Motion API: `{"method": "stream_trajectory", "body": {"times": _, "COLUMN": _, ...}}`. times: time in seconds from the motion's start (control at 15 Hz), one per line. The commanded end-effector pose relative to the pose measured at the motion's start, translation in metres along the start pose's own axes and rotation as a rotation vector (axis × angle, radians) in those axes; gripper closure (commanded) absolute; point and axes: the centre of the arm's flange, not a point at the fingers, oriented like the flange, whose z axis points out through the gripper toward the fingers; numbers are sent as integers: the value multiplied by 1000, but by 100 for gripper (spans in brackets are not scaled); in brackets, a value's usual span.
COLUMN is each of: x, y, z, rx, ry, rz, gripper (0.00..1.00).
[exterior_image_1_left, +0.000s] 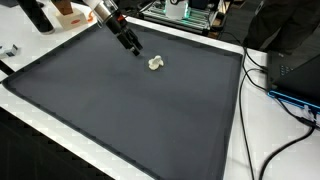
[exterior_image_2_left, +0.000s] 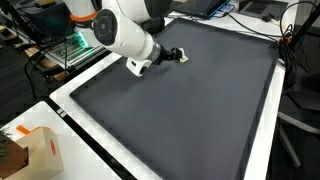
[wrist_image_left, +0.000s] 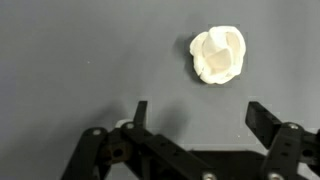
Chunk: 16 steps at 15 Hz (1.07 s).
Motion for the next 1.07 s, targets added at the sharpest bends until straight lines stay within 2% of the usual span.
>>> {"method": "stream_trajectory", "body": {"times": 0.0, "x": 7, "y": -20, "z": 0, "rx": -37, "ry": 5, "rz": 38, "gripper": 0}}
{"method": "stream_trajectory", "body": {"times": 0.33, "x": 0, "y": -56, "z": -3, "rx": -134, "ry": 52, "rz": 40, "gripper": 0}}
{"method": "stream_trajectory", "body": {"times": 0.67, "x": -15, "y": -101, "z": 1, "rx": -319, "ry": 105, "rz": -9, "gripper": 0}}
{"method": "stream_trajectory", "body": {"times": 1.0, "x": -34, "y": -145, "z": 23, "rx": -537, "ry": 137, "rz": -73, "gripper": 0}}
